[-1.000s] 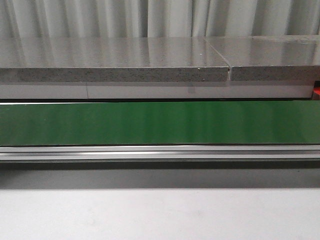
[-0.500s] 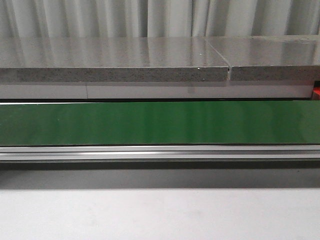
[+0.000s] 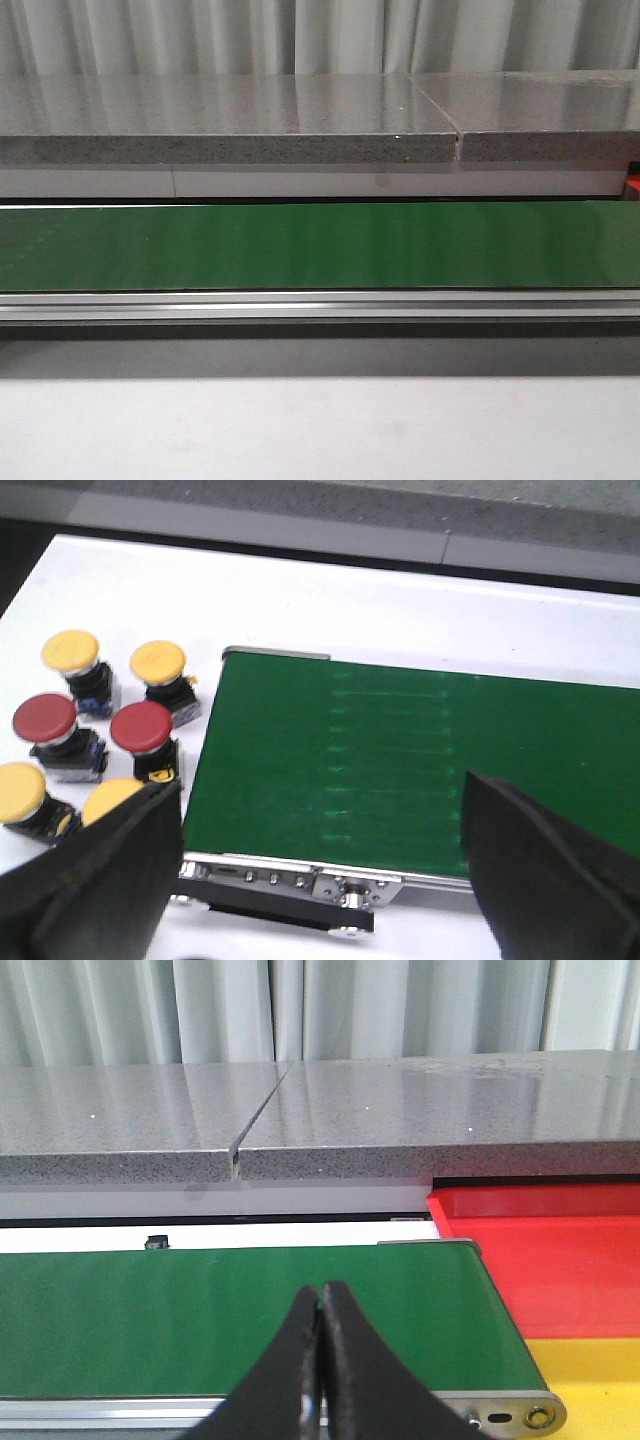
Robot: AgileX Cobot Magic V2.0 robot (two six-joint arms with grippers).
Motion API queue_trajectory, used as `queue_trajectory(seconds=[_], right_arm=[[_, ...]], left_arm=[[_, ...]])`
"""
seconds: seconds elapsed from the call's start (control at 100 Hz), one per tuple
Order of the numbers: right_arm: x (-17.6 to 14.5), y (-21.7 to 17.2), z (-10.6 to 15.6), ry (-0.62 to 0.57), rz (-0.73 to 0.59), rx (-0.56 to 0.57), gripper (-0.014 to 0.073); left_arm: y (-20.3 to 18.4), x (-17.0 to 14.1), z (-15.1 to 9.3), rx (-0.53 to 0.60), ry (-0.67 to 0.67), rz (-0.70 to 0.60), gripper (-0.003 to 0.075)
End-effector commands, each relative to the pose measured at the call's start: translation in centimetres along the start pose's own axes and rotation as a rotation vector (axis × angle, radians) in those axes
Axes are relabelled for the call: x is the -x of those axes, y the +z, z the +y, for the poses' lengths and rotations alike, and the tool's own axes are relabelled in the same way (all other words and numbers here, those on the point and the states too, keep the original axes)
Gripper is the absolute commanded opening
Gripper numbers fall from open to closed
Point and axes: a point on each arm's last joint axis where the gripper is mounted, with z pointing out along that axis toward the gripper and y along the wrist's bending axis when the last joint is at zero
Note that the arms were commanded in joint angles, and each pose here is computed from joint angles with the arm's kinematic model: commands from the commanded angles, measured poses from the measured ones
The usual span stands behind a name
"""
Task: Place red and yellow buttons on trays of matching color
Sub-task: 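Move the left gripper over the cluster of red and yellow buttons, then lower the left gripper and grasp a red button by its base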
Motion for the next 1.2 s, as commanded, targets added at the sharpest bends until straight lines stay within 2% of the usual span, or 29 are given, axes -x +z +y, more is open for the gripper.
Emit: queue_trajectory(seconds=[0.0, 0.18, 0.44, 0.62, 0.84, 0.99, 1.19], right_arm=[[1.3, -0.2, 0.2, -0.002, -0.106, 0.017, -0.0065], [1.3, -0.2, 0.2, -0.002, -0.106, 0.017, -0.0065], [1.3, -0.2, 0.2, -0.002, -0.106, 0.017, -0.0065], [1.3, -0.2, 0.2, -0.002, -0.106, 0.017, -0.0065], [1.3, -0.2, 0.2, -0.002, -0.106, 0.017, -0.0065], [1.3, -0.2, 0.2, -0.002, -0.106, 0.017, -0.0065], [1.3, -0.2, 0.2, -0.002, -0.106, 0.017, -0.0065]], left_arm=[[-0.1, 2.1, 0.5, 0.025, -0.058, -0.014, 0.0564], [1.1, 3.4, 2.0, 0.082, -0.153, 0.128, 0.0564], [3.7, 3.5, 4.4, 0.153, -0.262, 0.349, 0.0563], [5.1, 3.2, 6.3, 0.198, -0.353, 0.426, 0.0562], [6.6, 1.8, 9.0, 0.242, -0.531, 0.555, 0.0558], [7.3, 1.4, 10.3, 0.233, -0.655, 0.562, 0.0545], [9.5, 0.2, 11.2, 0.249, -0.672, 0.658, 0.0545]])
